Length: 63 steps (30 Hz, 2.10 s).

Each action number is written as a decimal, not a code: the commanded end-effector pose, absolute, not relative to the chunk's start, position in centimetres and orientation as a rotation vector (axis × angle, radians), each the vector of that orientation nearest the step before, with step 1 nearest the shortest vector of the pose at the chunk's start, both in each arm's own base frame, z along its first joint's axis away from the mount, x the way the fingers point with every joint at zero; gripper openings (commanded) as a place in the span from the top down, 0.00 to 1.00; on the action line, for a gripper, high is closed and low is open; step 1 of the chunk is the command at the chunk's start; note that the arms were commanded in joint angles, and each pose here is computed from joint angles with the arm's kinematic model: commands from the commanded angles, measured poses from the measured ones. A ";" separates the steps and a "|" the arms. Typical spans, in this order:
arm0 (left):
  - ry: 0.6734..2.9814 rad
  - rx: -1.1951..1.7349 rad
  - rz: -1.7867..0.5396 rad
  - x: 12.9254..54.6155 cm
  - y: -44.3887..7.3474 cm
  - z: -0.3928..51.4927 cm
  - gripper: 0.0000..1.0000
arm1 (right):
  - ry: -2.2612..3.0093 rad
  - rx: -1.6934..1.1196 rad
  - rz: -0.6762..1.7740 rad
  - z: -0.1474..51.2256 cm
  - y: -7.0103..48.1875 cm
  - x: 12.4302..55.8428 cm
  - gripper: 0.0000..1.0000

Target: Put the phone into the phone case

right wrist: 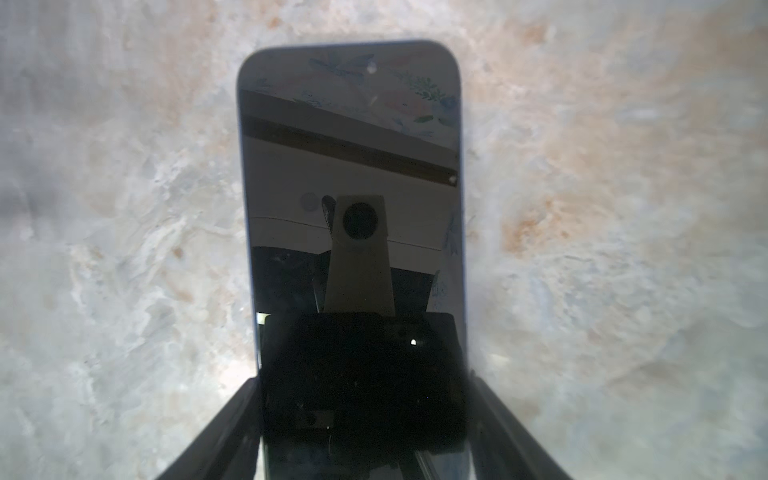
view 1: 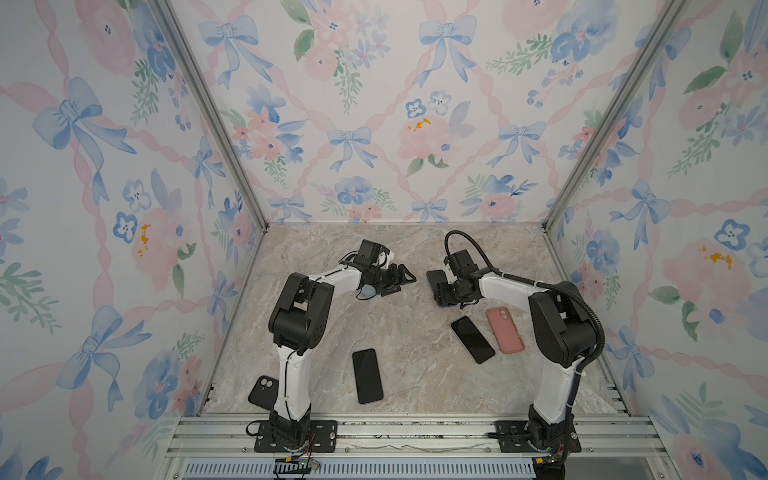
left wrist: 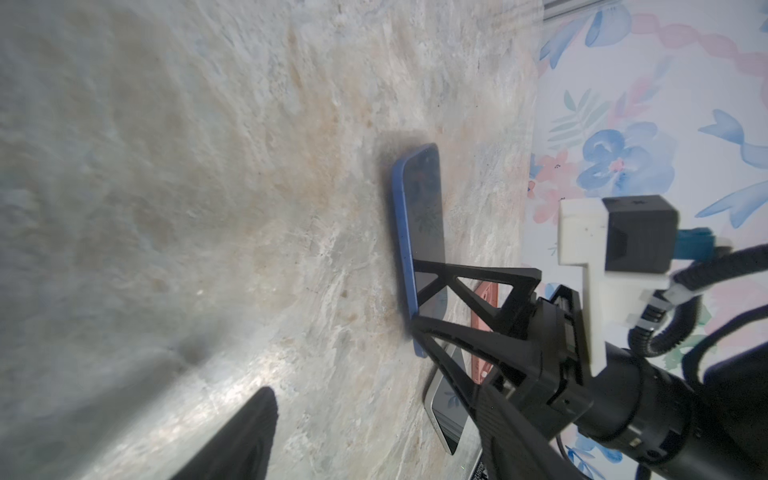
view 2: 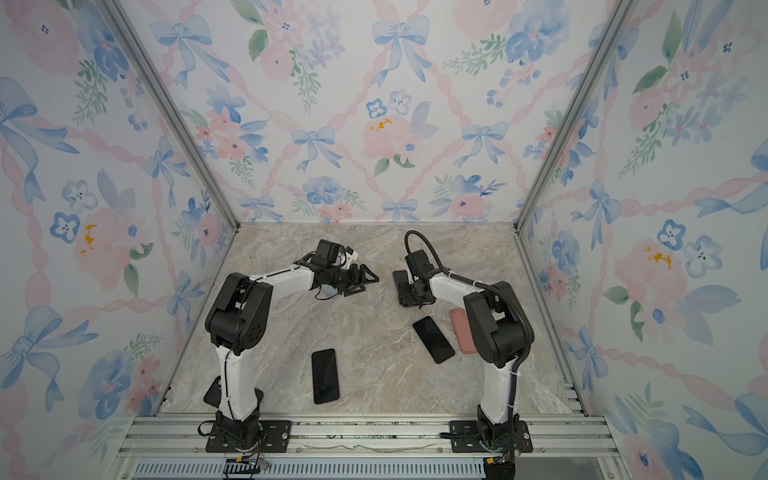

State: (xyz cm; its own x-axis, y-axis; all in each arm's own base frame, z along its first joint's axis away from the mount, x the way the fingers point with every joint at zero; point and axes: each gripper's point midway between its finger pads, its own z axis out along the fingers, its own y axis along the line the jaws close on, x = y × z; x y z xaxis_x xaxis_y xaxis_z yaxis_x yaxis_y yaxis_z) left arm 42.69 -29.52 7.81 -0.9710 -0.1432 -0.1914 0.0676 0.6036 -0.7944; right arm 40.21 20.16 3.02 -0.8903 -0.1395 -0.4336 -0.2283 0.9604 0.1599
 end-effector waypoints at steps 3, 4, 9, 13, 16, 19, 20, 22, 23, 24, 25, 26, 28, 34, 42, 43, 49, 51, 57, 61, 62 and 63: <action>2.556 -0.042 -1.423 42.3 -29.8 7.2 0.24 | 2.706 -0.318 0.425 1.8 22.8 37.4 0.36; 2.554 -0.045 -1.426 42.4 -29.7 7.1 0.24 | 2.702 -0.326 0.429 1.8 23.1 37.3 0.36; 2.560 -0.113 -1.457 43.2 -29.4 5.6 0.30 | 2.687 -0.344 0.447 1.8 23.7 36.8 0.37; 2.542 -0.172 -1.527 44.0 -29.6 4.4 0.36 | 2.673 -0.361 0.455 2.0 24.2 36.7 0.37; 2.541 -0.171 -1.534 44.5 -29.9 4.0 0.37 | 2.668 -0.368 0.466 2.1 24.4 36.7 0.38; 2.546 -0.184 -1.533 44.9 -30.1 3.5 0.39 | 2.666 -0.373 0.473 2.1 24.6 36.6 0.38; 2.547 -0.185 -1.534 45.1 -30.2 3.3 0.40 | 2.664 -0.376 0.474 2.1 24.7 36.6 0.38; 2.554 -0.195 -1.537 45.3 -30.2 2.8 0.43 | 2.667 -0.378 0.475 1.8 24.7 36.5 0.38; 2.556 -0.198 -1.540 45.4 -30.3 2.5 0.45 | 2.665 -0.380 0.475 1.8 24.8 36.5 0.38; 2.560 -0.204 -1.541 45.5 -30.3 2.2 0.47 | 2.665 -0.383 0.478 1.8 24.9 36.5 0.38; 2.562 -0.202 -1.544 45.6 -30.5 2.0 0.48 | 2.667 -0.385 0.478 1.7 25.0 36.4 0.38; 2.566 -0.206 -1.548 45.7 -30.6 1.7 0.49 | 2.665 -0.389 0.483 1.8 25.1 36.5 0.38; 2.565 -0.208 -1.551 46.0 -30.8 1.4 0.51 | 2.663 -0.391 0.483 1.8 25.2 36.5 0.38; 2.560 -0.207 -1.584 46.3 -31.5 0.7 0.54 | 2.659 -0.402 0.472 1.9 25.2 36.4 0.39; 2.563 -0.209 -1.602 46.2 -31.6 -0.1 0.70 | 2.664 -0.410 0.466 1.5 25.2 36.4 0.39; 2.562 -0.209 -1.603 46.2 -31.6 -0.1 0.72 | 2.664 -0.411 0.466 1.5 25.2 36.4 0.39; 2.558 -0.202 -1.610 45.9 -31.5 0.1 0.78 | 2.662 -0.413 0.450 1.4 25.1 36.5 0.39; 2.557 -0.204 -1.612 45.8 -31.3 0.2 0.80 | 2.659 -0.415 0.449 1.5 25.2 36.6 0.39; 2.555 -0.202 -1.615 45.4 -31.1 0.4 0.85 | 2.658 -0.416 0.450 1.4 25.5 37.0 0.38; 2.553 -0.208 -1.614 45.3 -30.9 0.5 0.87 | 2.655 -0.429 0.434 1.7 25.4 37.1 0.35; 2.551 -0.211 -1.614 45.4 -30.7 0.6 0.87 | 2.654 -0.434 0.425 1.8 25.3 37.2 0.33; 2.548 -0.209 -1.614 45.3 -30.7 0.7 0.88 | 2.652 -0.435 0.415 2.0 25.2 37.2 0.31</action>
State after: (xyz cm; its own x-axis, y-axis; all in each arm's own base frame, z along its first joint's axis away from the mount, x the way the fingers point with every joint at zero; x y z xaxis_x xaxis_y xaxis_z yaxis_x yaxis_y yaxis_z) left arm 46.97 -31.65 3.32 -0.9789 -0.1765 -0.1030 0.0285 0.3809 -0.9242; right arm 38.29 25.04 3.38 -0.8458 -0.1972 -0.4958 -0.3515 0.9049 0.2399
